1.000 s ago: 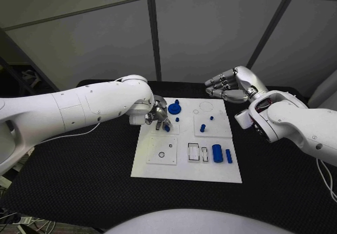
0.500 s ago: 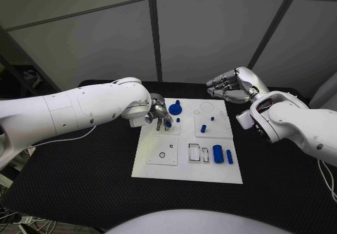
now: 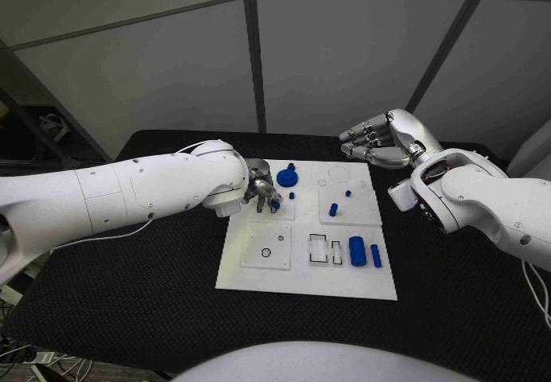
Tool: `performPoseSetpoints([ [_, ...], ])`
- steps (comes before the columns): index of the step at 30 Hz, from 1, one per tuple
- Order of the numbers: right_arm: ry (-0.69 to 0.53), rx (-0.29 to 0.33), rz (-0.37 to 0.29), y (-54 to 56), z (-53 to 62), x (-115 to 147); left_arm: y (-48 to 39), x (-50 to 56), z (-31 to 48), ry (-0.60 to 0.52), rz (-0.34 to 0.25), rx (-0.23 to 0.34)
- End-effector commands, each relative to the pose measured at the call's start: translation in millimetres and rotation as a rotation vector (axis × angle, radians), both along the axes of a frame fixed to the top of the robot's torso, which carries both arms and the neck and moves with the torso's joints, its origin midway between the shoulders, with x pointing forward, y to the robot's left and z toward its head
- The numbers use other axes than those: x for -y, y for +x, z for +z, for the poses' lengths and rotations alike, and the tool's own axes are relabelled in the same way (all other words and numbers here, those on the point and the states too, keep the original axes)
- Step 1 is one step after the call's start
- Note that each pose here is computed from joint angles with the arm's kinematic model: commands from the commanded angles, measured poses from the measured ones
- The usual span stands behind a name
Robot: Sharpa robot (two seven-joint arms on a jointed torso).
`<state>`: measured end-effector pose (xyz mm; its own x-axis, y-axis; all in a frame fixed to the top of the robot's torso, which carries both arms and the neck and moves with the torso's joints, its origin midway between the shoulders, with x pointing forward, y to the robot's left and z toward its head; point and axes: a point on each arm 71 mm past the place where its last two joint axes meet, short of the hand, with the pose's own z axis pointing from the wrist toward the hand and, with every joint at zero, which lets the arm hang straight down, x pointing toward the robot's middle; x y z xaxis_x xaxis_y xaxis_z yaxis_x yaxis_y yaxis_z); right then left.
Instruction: Assemble the parts on the task board
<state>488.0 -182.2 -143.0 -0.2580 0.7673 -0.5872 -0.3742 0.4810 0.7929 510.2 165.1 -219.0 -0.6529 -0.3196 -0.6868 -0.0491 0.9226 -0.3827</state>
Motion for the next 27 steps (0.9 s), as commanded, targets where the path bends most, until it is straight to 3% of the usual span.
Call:
performPoseSetpoints([
  [1, 0.003, 0.002, 0.008, 0.1, 1.1, 0, 1.1, -2.2, 3.9, 0.026, 0.009, 0.106],
  [6, 0.003, 0.003, 0.008, 0.2, 1.1, 0, -3.4, -5.1, 2.5, 0.024, 0.017, 0.140],
  [13, 0.002, 0.003, 0.010, 0.2, 0.9, 1, -8.7, -7.3, -1.4, 0.026, 0.013, 0.138],
  [27, 0.000, 0.003, 0.013, -0.2, 0.9, 1, -10.3, -4.1, -7.7, 0.052, -0.009, 0.144],
])
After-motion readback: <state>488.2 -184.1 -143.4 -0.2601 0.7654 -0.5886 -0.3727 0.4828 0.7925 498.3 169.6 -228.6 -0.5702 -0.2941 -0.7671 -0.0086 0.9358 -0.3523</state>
